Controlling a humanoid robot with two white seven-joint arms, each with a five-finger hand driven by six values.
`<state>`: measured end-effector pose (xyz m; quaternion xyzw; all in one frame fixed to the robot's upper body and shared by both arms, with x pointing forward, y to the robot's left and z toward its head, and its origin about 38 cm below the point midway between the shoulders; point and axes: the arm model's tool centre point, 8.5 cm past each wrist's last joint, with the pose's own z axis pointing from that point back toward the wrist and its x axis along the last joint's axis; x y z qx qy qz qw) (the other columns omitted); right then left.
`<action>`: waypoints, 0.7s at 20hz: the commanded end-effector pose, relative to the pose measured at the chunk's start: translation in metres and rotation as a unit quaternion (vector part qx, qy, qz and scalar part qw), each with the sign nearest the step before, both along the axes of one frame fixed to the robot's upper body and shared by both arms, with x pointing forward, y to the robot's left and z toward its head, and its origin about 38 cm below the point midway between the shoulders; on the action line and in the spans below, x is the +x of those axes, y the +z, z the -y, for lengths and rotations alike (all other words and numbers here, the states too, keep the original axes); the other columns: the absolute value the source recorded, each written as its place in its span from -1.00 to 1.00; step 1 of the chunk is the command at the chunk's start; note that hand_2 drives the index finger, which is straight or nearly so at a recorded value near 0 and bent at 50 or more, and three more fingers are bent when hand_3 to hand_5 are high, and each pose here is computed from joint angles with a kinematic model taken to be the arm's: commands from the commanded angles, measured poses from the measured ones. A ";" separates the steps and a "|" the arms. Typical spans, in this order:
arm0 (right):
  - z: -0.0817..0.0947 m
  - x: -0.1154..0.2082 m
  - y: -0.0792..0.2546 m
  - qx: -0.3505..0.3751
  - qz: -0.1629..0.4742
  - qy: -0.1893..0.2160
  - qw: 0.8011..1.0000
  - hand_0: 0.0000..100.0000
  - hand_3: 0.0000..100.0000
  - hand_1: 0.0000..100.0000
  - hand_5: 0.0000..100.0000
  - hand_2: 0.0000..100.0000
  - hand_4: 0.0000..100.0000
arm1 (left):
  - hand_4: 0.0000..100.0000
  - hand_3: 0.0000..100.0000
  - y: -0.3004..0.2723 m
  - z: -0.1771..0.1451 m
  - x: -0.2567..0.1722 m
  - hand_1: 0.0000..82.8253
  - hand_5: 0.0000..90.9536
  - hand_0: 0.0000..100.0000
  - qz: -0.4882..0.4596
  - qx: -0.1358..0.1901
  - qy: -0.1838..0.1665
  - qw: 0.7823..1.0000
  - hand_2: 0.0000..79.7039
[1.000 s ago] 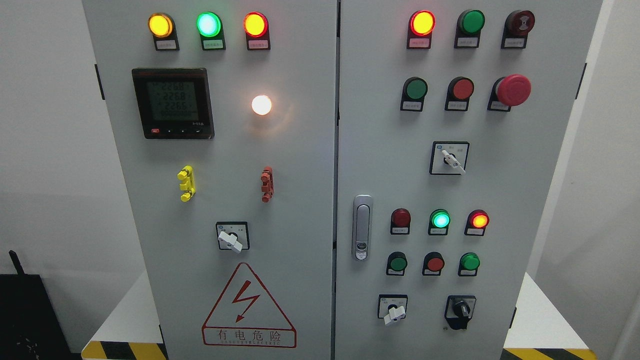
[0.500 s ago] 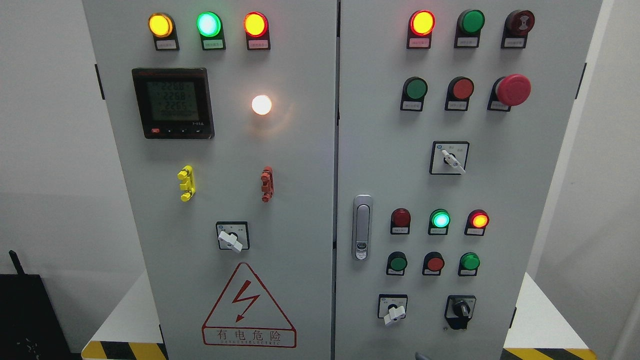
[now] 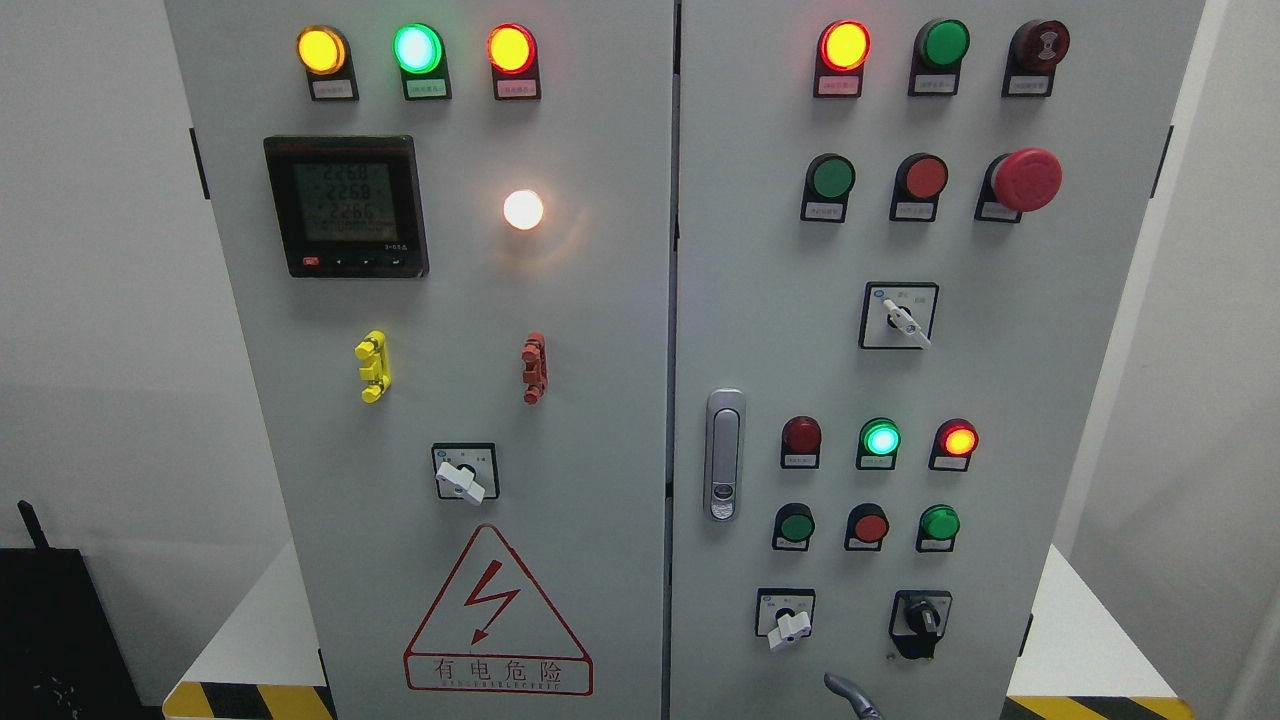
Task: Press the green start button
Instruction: 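Raise the right hand toward the lowest-row green push button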
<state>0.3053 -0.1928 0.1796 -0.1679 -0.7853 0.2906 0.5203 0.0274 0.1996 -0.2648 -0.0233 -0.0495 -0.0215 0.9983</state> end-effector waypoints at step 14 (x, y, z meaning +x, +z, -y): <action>0.006 0.026 0.011 -0.157 0.080 -0.066 0.982 -0.12 0.36 -0.23 -0.08 -1.00 0.28 | -1.00 -1.00 -0.001 -0.001 -0.017 0.34 -1.00 -0.76 -0.013 0.000 0.001 1.000 -1.00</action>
